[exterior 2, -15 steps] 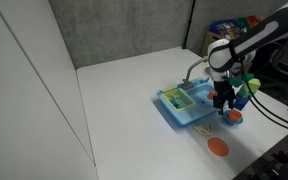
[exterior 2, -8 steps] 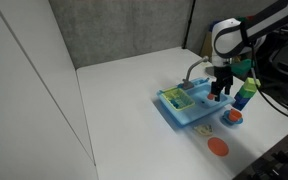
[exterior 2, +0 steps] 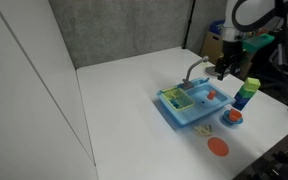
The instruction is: Pick up the detergent from the sink and put it on the table
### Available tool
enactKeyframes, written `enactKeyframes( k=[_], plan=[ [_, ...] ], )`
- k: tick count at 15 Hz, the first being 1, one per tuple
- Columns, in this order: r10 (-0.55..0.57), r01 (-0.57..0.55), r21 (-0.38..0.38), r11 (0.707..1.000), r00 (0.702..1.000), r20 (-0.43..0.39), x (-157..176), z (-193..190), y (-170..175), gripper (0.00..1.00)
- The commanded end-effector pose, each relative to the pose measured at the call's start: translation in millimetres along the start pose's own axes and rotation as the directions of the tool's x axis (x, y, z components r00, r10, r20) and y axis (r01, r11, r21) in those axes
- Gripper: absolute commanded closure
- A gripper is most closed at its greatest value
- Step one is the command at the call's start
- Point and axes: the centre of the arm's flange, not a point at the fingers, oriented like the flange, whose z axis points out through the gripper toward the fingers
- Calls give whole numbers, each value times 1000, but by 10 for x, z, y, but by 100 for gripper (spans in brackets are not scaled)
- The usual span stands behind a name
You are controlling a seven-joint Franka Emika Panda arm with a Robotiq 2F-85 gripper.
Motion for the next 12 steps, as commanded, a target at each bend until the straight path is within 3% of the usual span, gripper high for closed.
enactKeyframes(
  k=[1, 7, 12],
  plan=[
    [79, -82, -46, 996, 994, -72, -334, -474, 48, 0],
    [142, -147, -31, 989, 982, -122, -652, -1055, 184, 0],
    [121, -124, -20, 992, 985, -120, -543, -1037, 172, 0]
  ],
)
